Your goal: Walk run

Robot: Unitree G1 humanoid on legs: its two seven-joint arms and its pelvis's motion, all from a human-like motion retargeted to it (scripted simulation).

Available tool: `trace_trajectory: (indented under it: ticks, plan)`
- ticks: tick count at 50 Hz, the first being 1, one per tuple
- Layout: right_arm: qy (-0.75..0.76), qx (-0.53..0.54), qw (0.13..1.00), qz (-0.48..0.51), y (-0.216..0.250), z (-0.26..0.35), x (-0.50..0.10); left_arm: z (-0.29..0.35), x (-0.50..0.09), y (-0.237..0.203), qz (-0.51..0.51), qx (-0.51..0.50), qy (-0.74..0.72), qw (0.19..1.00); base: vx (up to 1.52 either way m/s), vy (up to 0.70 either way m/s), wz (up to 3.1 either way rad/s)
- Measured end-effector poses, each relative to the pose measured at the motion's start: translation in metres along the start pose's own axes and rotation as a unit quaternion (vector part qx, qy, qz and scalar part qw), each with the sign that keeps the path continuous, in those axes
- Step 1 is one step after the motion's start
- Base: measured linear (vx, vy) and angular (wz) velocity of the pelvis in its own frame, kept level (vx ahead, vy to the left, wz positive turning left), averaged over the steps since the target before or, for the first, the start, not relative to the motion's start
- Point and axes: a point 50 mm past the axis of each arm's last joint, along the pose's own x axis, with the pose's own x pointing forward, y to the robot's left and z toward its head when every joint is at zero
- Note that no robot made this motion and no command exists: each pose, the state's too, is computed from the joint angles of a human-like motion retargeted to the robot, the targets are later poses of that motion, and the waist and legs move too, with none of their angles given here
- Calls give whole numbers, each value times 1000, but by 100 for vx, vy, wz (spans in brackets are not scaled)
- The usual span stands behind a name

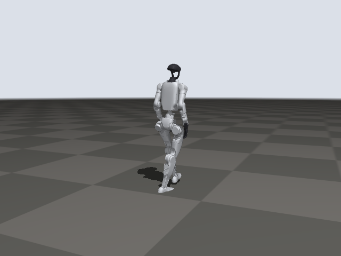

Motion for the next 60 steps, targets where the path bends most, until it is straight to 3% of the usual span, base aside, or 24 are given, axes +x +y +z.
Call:
trace_trajectory:
  ticks: [11,18,24,36,42,50,55,60]
  plan:
    - [30,53,997,46,27,-12,-3,-13,2,-7,-25,-101,43,994,113,-15,16]
    - [-5,-33,999,1,5,8,5,-31,-8,7,-79,-16,128,988,101,-15,23]
    - [-77,15,990,-113,-12,26,2,-37,-11,0,-157,31,159,974,96,-19,99]
    - [-67,47,988,-130,-5,24,0,-52,-16,-30,-189,-19,188,964,101,-41,55]
    - [-76,103,986,-109,-1,29,2,-61,-21,-41,-164,-81,194,964,118,-70,53]
    - [21,-50,998,16,-9,9,6,-34,-8,-6,-71,-24,122,990,93,-42,-37]
    - [36,-121,992,5,-6,3,1,-13,-9,11,13,-17,30,999,90,-27,-124]
    - [53,-94,994,28,7,-3,0,-11,-6,4,-1,-27,29,999,107,-19,-36]
